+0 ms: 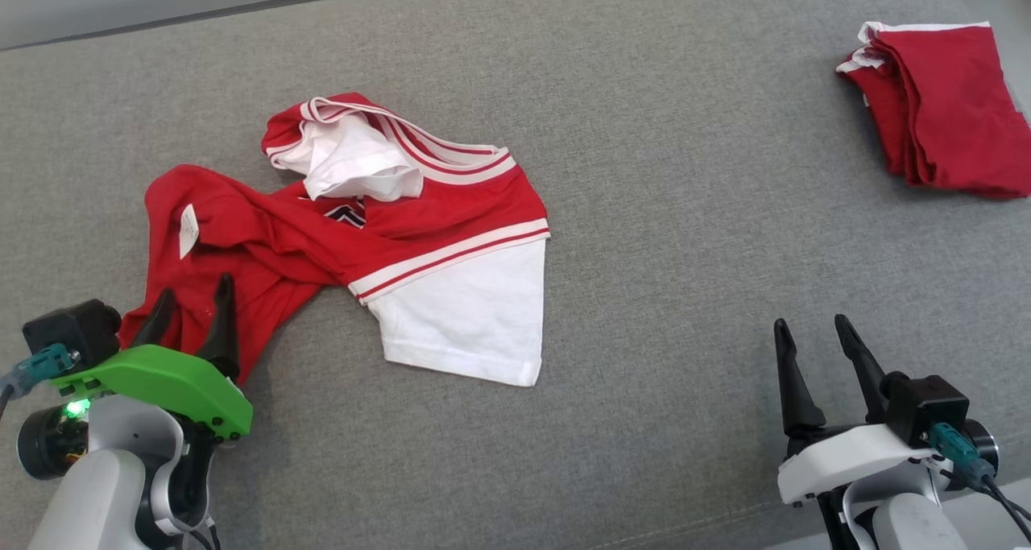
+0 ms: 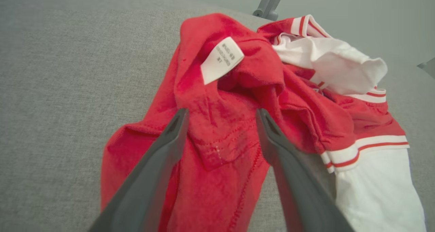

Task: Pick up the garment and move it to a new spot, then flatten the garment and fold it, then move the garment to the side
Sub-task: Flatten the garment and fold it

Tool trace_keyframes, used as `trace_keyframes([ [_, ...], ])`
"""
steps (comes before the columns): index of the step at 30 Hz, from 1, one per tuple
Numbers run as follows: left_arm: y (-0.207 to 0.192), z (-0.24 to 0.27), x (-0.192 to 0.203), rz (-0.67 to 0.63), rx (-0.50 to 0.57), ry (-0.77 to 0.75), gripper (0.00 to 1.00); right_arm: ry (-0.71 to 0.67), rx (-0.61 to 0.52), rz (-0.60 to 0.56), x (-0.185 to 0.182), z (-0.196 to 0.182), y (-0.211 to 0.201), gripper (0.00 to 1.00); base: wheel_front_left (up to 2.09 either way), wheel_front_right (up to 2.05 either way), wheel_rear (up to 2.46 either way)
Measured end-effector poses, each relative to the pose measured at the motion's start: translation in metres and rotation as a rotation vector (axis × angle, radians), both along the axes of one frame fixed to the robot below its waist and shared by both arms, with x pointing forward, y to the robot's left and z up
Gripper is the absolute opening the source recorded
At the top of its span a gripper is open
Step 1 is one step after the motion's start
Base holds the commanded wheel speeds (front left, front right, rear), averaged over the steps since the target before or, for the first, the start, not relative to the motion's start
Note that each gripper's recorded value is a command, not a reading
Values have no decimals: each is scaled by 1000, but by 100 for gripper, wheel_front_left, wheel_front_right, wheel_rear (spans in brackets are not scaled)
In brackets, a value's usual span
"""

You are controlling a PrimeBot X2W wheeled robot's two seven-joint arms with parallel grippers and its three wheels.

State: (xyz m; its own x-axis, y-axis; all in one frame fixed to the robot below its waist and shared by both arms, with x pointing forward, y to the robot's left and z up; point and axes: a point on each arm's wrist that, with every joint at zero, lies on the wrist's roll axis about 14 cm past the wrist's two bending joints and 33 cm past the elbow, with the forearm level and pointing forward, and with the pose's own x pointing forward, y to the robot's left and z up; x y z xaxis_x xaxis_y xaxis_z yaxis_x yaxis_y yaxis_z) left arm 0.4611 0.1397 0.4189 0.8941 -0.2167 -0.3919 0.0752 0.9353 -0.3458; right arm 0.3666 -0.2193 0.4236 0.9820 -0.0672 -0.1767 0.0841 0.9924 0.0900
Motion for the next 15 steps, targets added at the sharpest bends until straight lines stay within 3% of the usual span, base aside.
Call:
trace_keyframes([
  [5,4,-15,2,4,21,40,99,9,1,-25,-4,-2,-7,100,0,0,0],
  [6,4,-15,2,4,21,40,89,9,1,-25,-4,-2,-7,100,0,0,0],
  [7,3,-17,3,3,15,45,68,12,1,-27,-4,-3,-8,100,0,0,0],
  [8,2,-18,3,2,12,48,38,14,0,-29,-4,-4,-9,100,0,0,0],
  [9,2,-19,4,0,5,52,22,16,0,-30,-4,-4,-9,100,0,0,0],
  [10,2,-20,5,-1,4,56,0,17,0,-30,-4,-5,-9,100,0,0,0],
  [15,2,-23,7,-5,1,58,0,12,2,-22,1,-4,-7,100,0,0,0],
])
